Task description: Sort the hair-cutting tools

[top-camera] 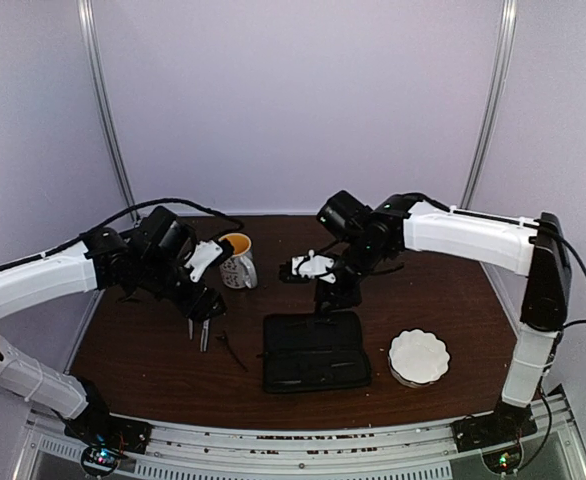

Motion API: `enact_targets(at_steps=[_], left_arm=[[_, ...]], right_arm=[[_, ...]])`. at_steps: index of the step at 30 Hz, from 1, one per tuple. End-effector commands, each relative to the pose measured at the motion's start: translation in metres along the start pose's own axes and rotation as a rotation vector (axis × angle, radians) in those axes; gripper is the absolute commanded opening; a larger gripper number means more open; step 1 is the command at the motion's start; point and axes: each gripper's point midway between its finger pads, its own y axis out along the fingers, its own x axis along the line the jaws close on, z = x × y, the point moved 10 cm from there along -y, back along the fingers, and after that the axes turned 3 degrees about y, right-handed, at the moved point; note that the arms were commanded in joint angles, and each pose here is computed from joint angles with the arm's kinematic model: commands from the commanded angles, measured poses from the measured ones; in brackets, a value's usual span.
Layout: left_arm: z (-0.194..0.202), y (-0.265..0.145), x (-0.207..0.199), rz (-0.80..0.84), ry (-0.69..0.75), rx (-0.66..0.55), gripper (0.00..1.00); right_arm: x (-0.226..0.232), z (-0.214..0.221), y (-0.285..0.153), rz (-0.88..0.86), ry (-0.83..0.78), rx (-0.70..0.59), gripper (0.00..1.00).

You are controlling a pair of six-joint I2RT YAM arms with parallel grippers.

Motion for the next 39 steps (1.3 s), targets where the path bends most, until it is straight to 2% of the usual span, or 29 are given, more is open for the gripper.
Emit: enact_targets(at_steps=[1, 4, 10, 15, 21, 26, 32, 39], left_arm=[[-0.005, 0.009, -0.005, 0.101, 0.350, 0.060, 0.66], [0.006, 0.021, -0.008, 0.151, 0.498, 0.113, 0.67], [0.018, 0.051, -0.008, 0.172, 0.632, 0.231, 0.68], [0.018, 0.086, -0.012, 0.147, 0.732, 0.339, 0.56], [0.021, 0.113, -0.027, 0.118, 0.853, 0.399, 0.54], [0.020, 0.125, -0.028, 0.119, 0.895, 0.414, 0.49], [0.025, 0.133, -0.028, 0.129, 0.903, 0.446, 0.35], [0.028, 0.136, -0.030, 0.156, 0.882, 0.455, 0.26]], right_arm=[[0.021, 0.022, -0.028, -0.053, 0.004, -0.051, 0.30], [0.029, 0.042, -0.044, -0.064, 0.031, -0.071, 0.31], [0.038, 0.065, -0.067, -0.068, 0.100, -0.147, 0.32], [0.046, 0.082, -0.063, -0.062, 0.129, -0.204, 0.32], [0.046, 0.092, -0.061, -0.082, 0.146, -0.213, 0.33], [0.043, 0.094, -0.060, -0.084, 0.155, -0.216, 0.33], [0.038, 0.098, -0.058, -0.078, 0.172, -0.213, 0.33], [0.034, 0.099, -0.055, -0.083, 0.185, -0.204, 0.33]])
